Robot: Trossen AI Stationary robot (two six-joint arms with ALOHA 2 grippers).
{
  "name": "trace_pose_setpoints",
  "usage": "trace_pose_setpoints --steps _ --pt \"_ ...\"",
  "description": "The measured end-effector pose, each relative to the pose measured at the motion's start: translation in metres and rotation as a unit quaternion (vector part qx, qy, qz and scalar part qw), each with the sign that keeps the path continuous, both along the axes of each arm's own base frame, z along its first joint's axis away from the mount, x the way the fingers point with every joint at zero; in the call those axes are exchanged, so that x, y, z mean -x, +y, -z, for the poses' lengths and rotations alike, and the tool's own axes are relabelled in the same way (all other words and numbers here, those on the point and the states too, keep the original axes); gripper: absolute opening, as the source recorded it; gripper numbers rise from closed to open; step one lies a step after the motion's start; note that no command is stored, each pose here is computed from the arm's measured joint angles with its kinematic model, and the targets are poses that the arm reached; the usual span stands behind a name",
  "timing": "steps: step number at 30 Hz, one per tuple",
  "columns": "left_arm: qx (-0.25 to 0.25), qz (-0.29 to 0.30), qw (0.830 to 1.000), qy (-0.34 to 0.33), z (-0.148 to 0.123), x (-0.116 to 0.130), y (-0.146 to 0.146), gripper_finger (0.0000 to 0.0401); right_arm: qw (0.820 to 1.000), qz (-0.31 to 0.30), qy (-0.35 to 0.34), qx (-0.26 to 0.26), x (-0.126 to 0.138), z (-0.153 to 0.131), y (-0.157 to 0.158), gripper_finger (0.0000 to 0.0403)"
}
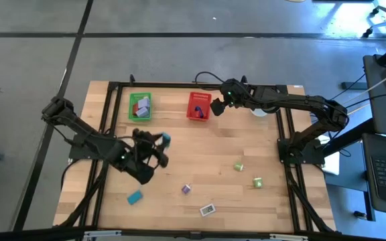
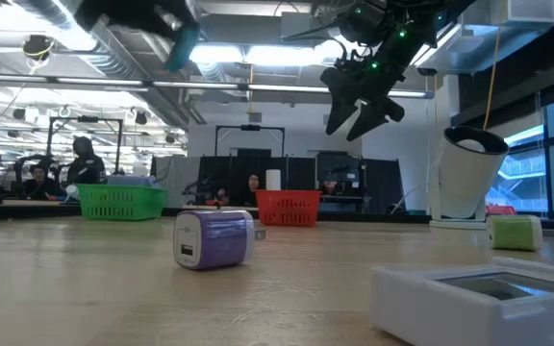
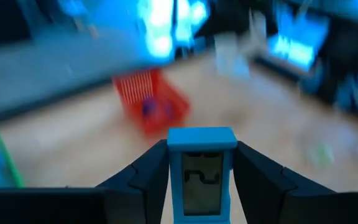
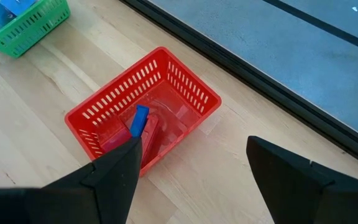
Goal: Pick & Place Office items
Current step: Put the top light blue digital timer into the red bin
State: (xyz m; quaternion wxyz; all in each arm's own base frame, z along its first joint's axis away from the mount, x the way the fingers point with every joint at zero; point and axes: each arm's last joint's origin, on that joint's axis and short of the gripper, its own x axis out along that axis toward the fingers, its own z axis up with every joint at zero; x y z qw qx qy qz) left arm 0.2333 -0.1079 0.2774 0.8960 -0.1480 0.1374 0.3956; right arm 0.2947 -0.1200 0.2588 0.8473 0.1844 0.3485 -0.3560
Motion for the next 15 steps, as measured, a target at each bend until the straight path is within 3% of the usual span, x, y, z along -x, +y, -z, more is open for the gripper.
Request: trace_pose_setpoints --steps 5,15 --pt "-0.066 -0.029 0.996 -0.045 -0.015 -0.018 0.008 0.0153 1.000 0.000 0.000 0.000 0.000 0.000 0.000 0.0291" --pt "-0.058 -0.003 0.993 -0.099 -0.040 -0.045 0.026 0.0154 1.000 -0.001 0.000 0.001 0.000 0.000 0.000 0.0291"
